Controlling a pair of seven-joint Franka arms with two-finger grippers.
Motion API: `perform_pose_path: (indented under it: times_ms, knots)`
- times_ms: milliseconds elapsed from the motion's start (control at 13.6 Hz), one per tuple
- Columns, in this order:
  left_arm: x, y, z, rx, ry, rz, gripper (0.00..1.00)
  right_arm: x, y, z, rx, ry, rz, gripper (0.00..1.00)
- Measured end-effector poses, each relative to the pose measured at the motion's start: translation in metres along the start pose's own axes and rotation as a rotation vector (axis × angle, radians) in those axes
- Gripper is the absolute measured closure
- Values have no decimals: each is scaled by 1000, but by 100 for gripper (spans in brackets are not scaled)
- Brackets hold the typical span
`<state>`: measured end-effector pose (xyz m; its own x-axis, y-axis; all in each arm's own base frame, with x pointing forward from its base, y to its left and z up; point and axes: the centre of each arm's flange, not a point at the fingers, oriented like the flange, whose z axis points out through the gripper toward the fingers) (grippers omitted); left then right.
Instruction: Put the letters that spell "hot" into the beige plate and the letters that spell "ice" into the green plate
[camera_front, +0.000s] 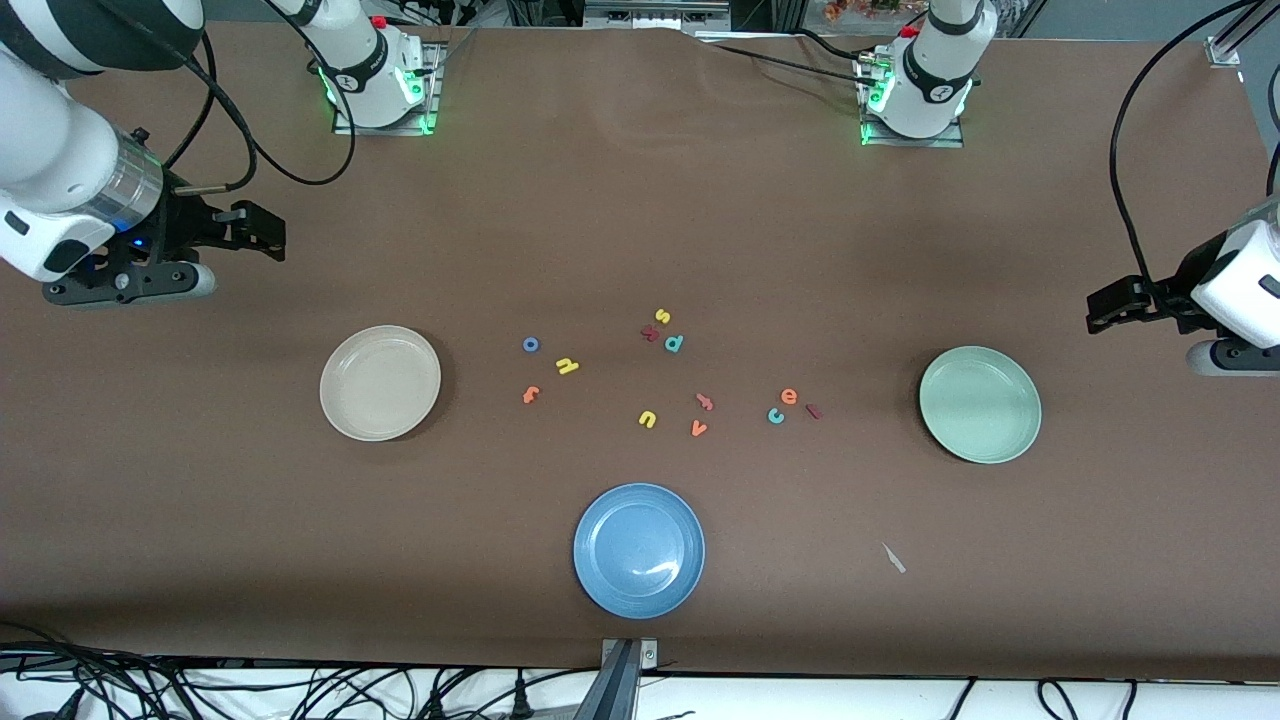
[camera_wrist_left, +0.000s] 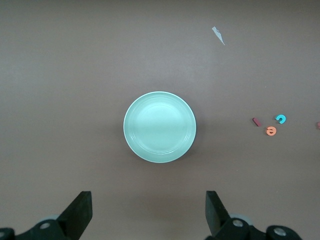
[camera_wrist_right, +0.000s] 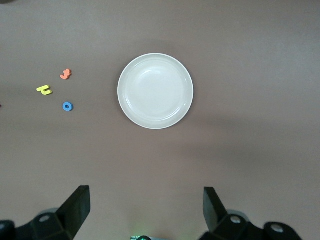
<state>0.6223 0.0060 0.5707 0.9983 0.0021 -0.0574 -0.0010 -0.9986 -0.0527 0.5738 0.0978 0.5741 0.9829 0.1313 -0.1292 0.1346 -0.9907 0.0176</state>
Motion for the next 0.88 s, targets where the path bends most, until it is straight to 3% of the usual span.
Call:
perform_pose_path:
  times_ms: [881]
  knots:
    - [-1, 2, 1, -4, -8, 6, 0, 0, 7, -9, 4, 20, 10, 0]
